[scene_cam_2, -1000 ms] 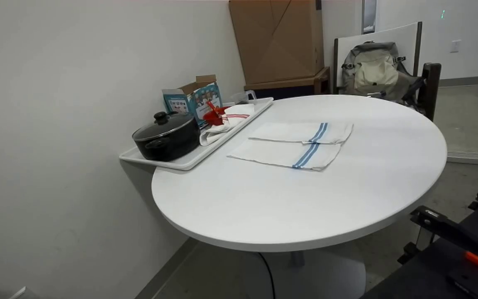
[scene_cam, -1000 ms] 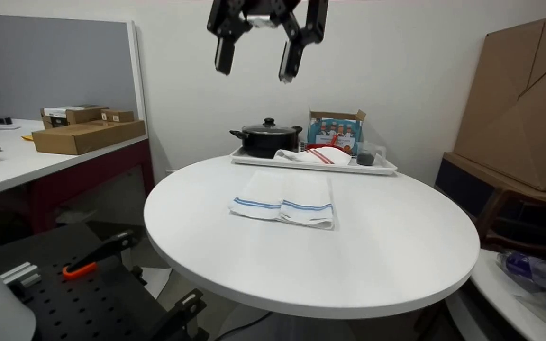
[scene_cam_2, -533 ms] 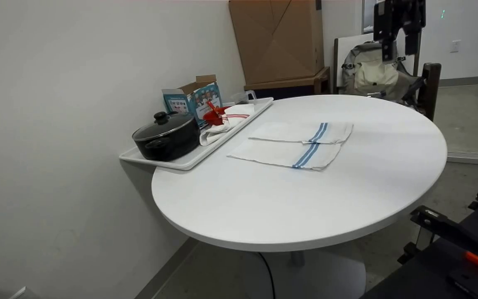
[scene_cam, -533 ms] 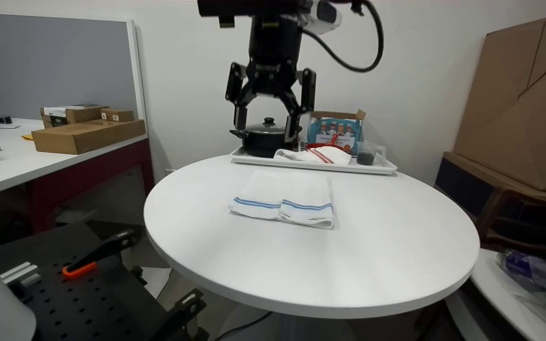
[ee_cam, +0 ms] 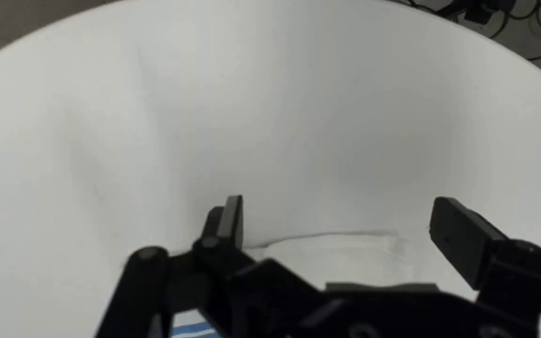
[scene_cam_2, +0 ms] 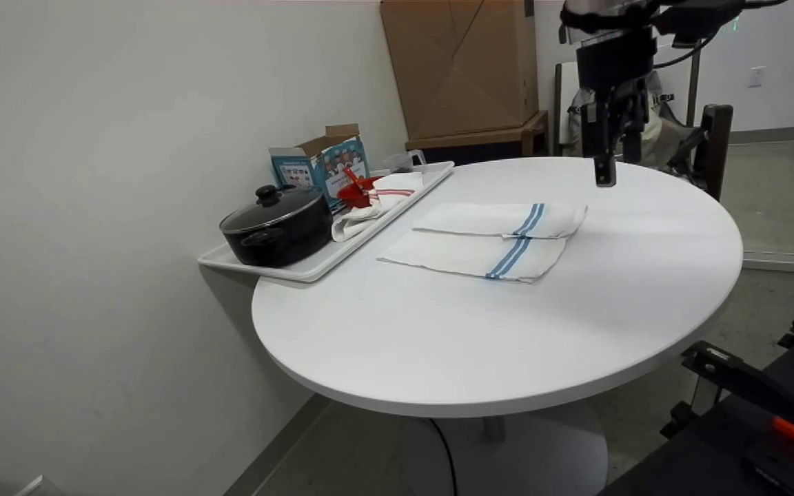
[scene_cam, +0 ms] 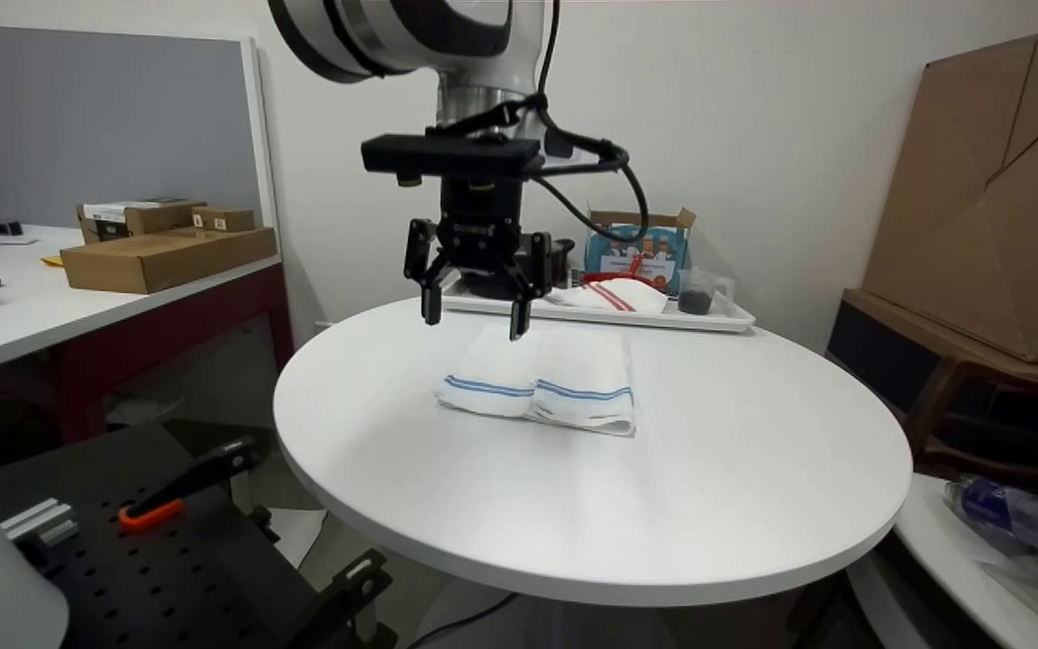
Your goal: Fold the cloth on the table
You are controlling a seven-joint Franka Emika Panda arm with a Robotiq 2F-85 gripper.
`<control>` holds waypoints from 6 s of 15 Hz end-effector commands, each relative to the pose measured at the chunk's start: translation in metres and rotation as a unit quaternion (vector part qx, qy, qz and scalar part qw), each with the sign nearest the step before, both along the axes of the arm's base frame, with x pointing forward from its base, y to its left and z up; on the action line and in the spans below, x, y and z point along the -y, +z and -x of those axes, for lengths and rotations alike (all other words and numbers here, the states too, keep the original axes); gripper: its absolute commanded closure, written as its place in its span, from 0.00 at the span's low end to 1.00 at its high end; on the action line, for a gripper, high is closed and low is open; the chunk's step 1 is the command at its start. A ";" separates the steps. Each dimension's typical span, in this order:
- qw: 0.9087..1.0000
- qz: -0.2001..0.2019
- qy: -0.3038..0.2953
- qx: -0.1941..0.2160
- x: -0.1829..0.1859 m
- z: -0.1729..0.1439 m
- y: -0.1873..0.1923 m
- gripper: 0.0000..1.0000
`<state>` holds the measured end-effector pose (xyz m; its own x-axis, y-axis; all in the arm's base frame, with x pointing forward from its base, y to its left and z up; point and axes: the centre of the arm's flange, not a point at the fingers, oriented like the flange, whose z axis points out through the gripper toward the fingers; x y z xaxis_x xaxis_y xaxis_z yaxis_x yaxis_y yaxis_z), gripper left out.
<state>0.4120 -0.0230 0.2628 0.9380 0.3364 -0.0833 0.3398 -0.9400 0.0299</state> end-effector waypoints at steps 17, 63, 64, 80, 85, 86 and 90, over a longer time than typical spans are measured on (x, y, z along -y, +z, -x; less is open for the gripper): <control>0.963 0.083 0.229 0.113 -0.094 0.000 -0.089 0.00; 0.962 -0.092 -0.184 0.178 0.133 -0.072 -0.039 0.93; 0.961 -0.094 -0.185 0.182 0.135 -0.079 -0.027 0.93; 0.907 -0.190 -0.376 0.001 0.197 -0.123 -0.020 0.93; 0.874 -0.177 -0.451 -0.037 0.257 -0.107 -0.045 0.93; 0.872 -0.174 -0.455 -0.041 0.262 -0.107 -0.048 0.93; 0.868 -0.165 -0.466 -0.053 0.268 -0.115 -0.057 0.93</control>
<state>0.5080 -0.2869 0.2094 0.8275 -0.5264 -0.1954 -0.5615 -0.7792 -0.2785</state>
